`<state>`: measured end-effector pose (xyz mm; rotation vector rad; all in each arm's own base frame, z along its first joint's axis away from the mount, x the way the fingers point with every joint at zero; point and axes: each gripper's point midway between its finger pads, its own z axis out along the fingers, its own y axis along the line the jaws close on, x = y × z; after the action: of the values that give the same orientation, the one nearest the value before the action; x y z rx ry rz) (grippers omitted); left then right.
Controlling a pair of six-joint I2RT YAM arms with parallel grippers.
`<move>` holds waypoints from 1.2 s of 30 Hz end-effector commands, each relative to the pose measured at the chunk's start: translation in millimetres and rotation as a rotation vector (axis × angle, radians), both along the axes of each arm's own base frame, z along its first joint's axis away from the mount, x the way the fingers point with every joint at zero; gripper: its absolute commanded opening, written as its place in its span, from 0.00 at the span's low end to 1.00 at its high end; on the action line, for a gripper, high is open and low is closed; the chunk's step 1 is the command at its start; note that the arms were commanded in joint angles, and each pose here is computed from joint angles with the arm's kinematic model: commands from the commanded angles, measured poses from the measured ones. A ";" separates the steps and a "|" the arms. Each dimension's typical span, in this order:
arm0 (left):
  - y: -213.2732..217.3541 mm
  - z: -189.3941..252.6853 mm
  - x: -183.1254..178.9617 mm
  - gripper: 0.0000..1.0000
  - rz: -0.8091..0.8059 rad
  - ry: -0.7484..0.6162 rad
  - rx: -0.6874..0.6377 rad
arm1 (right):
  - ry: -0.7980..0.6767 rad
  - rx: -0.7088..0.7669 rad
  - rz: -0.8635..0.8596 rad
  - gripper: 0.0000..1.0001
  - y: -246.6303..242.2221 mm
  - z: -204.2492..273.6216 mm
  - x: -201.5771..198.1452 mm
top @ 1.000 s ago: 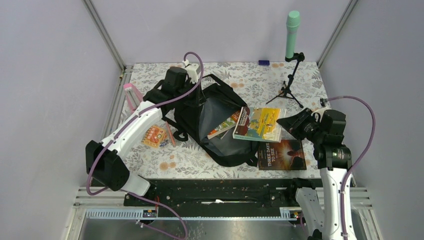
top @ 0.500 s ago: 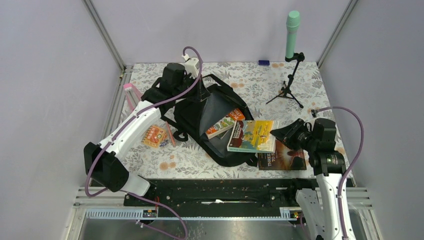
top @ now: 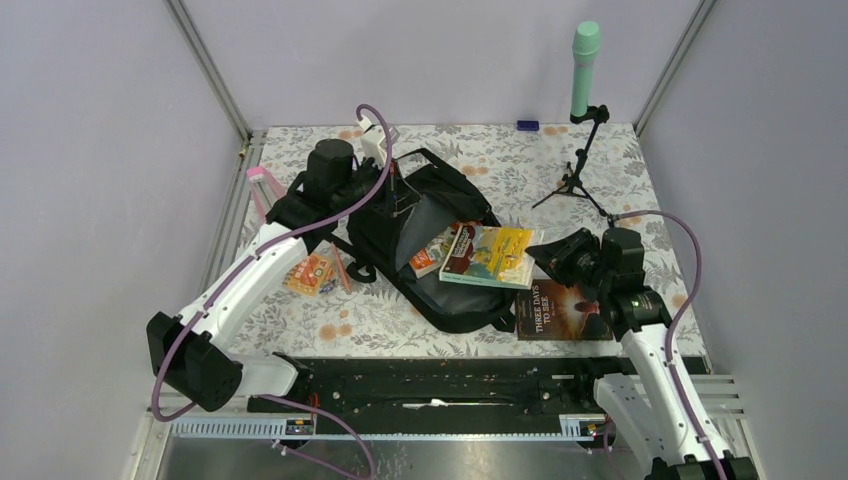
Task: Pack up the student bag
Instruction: Place the book in the student bag.
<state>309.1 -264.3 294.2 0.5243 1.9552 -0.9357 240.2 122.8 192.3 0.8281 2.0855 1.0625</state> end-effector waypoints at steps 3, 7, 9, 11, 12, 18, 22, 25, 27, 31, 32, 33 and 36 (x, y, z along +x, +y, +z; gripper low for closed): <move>-4.8 59.5 -8.0 0.00 -0.072 -0.211 -0.122 | -0.184 0.102 -0.086 0.00 10.0 51.0 35.9; -5.2 56.4 -8.0 0.00 -0.069 -0.192 -0.122 | -0.229 0.144 -0.111 0.00 16.5 59.8 48.9; -4.1 54.1 -6.2 0.00 -0.056 -0.183 -0.117 | -0.233 0.167 -0.113 0.00 21.6 61.0 53.7; -1.3 50.3 -2.5 0.00 -0.028 -0.169 -0.102 | -0.225 0.167 -0.106 0.00 25.4 62.5 54.2; 0.4 48.7 0.5 0.00 -0.010 -0.163 -0.093 | -0.227 0.165 -0.104 0.00 26.5 65.4 53.6; 3.4 40.9 6.3 0.00 0.022 -0.135 -0.063 | -0.262 0.180 -0.103 0.00 27.7 83.6 45.1; 2.9 45.7 4.7 0.00 0.015 -0.148 -0.073 | -0.287 0.213 -0.102 0.00 30.3 93.7 43.7; 3.0 54.9 1.9 0.00 0.009 -0.172 -0.090 | -0.299 0.232 -0.092 0.00 34.8 100.4 44.3; 3.3 64.1 0.1 0.00 0.007 -0.186 -0.102 | -0.311 0.239 -0.081 0.00 39.2 108.3 44.2; 4.2 77.9 -1.6 0.00 0.011 -0.199 -0.118 | -0.335 0.233 -0.067 0.00 43.6 124.2 41.4; 4.9 80.2 -1.8 0.00 0.014 -0.202 -0.118 | -0.341 0.231 -0.064 0.00 44.3 127.2 40.1; 5.6 82.0 -1.9 0.00 0.017 -0.204 -0.116 | -0.346 0.229 -0.063 0.00 44.7 129.8 38.9; 7.1 84.4 -2.7 0.00 0.021 -0.205 -0.112 | -0.354 0.227 -0.061 0.00 45.2 133.3 36.9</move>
<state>307.6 -262.9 309.3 0.5229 1.9126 -0.9382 272.7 161.9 231.8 0.8555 1.9211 1.1488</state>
